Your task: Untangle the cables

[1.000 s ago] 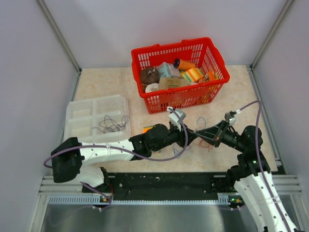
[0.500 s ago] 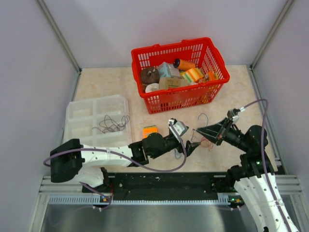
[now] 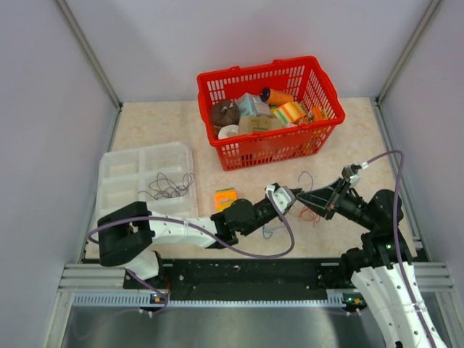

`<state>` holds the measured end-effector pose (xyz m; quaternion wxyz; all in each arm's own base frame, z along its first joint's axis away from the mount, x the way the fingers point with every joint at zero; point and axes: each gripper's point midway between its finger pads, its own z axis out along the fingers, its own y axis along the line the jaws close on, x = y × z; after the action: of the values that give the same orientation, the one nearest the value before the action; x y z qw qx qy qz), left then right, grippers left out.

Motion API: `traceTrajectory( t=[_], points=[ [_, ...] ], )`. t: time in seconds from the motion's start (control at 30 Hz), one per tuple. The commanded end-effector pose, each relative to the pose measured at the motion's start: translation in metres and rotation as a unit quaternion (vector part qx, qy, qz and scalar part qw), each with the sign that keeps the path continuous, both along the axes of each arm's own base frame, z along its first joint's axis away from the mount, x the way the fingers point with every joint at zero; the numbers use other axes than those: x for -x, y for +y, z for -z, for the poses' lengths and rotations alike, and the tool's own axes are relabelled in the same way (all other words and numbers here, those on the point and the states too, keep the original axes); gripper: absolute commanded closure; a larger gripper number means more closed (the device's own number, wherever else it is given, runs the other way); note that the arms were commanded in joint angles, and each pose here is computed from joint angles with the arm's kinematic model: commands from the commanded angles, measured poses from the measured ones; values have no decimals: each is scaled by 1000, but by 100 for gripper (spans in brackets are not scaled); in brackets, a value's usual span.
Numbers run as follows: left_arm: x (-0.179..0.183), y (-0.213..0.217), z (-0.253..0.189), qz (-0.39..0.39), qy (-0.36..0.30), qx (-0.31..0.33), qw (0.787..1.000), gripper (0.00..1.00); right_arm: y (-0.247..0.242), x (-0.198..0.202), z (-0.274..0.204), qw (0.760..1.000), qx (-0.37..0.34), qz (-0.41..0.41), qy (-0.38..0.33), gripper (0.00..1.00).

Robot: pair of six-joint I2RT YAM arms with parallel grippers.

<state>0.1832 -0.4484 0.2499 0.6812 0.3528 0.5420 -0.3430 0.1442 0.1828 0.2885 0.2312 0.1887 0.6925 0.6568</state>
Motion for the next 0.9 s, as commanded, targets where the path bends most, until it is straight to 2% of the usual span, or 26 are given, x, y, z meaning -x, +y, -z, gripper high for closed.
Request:
traceTrajectory(
  t=[0.0, 0.07, 0.23, 0.37, 0.43, 0.53, 0.67, 0.77, 0.87],
  points=[
    [-1, 1, -43, -4, -28, 44, 999, 100, 0, 1, -20, 999, 12, 2, -49, 100],
    [3, 4, -41, 6, -11, 33, 999, 100, 0, -5, -14, 997, 40, 5, -61, 97],
    [14, 28, -37, 12, 61, 37, 997, 100, -2, -26, 19, 985, 145, -2, -91, 72],
    [11, 45, -31, -10, 150, 31, 988, 100, -13, -39, 64, 970, 230, 8, -78, 39],
    [5, 51, -32, -24, 195, 18, 980, 100, -22, -42, 96, 960, 273, 15, -62, 27],
    [-13, 63, -31, -40, 273, 6, 961, 100, -35, -39, 133, 947, 320, 22, -32, 20],
    [-29, 73, -37, -28, 369, 25, 929, 100, -41, -32, 165, 941, 338, 25, -7, 10],
    [-30, 76, -44, -17, 396, 31, 918, 100, -36, -26, 178, 947, 321, 12, 1, 9],
    [-21, 74, -56, 11, 394, 37, 918, 100, -21, -20, 186, 965, 263, -10, 3, 9]
  ],
)
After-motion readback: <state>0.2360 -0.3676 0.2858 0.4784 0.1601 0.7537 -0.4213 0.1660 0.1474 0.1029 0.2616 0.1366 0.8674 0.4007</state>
